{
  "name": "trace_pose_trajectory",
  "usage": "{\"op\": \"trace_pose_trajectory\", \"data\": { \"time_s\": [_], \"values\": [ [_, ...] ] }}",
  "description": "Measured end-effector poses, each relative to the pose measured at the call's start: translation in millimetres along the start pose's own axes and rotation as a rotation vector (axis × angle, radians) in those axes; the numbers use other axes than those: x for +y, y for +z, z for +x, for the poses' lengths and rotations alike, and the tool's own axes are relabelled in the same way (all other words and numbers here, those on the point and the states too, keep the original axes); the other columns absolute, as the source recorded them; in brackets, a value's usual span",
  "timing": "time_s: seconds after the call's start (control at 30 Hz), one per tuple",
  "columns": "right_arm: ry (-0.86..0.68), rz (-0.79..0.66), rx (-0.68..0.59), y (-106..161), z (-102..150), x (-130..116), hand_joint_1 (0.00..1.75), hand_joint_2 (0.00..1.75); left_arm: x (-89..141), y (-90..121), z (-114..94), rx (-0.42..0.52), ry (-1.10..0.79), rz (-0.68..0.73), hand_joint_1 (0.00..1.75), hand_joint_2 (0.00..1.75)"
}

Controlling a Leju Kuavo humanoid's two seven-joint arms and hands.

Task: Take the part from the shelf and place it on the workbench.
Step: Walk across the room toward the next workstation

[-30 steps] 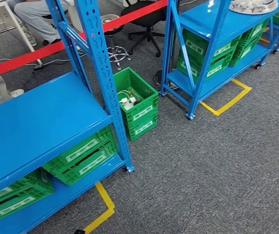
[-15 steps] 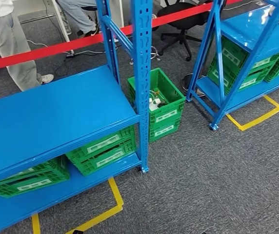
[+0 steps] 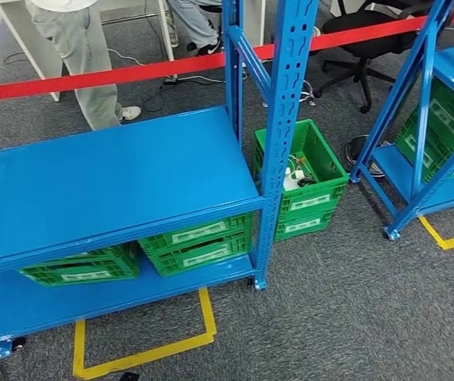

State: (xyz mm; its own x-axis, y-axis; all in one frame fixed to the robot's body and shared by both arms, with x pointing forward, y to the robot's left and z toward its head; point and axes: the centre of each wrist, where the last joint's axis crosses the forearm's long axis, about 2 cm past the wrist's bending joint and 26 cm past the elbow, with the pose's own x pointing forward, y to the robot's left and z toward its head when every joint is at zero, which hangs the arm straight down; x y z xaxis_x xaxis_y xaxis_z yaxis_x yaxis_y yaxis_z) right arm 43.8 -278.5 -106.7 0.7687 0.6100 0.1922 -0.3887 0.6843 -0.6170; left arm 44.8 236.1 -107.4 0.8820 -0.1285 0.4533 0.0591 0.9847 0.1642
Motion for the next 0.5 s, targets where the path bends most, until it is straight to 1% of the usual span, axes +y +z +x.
{"op": "trace_pose_trajectory", "data": {
  "time_s": [0.17, 0.3, 0.43, 0.5],
  "values": [
    [0.003, 0.001, 0.0, 0.8, -1.2, 0.8, 0.0, 0.0, 0.5, -1.1, 2.5, -0.005, 0.0, 0.003, 0.0, 0.0],
    [0.003, -0.001, -0.004, 0.2, 0.1, 0.2, 0.0, 0.0, 0.7, 0.1, -0.7, 0.001, -0.001, 0.003, 0.0, 0.0],
    [0.002, -0.004, -0.008, -0.3, 1.2, -0.3, 0.0, 0.0, 1.2, -1.1, 2.2, -0.006, -0.001, 0.005, 0.0, 0.0],
    [0.002, -0.007, -0.012, -1.1, 2.9, -1.2, 0.0, 0.0, 1.0, -0.4, 0.3, -0.002, -0.001, 0.005, 0.0, 0.0]
  ]
}}
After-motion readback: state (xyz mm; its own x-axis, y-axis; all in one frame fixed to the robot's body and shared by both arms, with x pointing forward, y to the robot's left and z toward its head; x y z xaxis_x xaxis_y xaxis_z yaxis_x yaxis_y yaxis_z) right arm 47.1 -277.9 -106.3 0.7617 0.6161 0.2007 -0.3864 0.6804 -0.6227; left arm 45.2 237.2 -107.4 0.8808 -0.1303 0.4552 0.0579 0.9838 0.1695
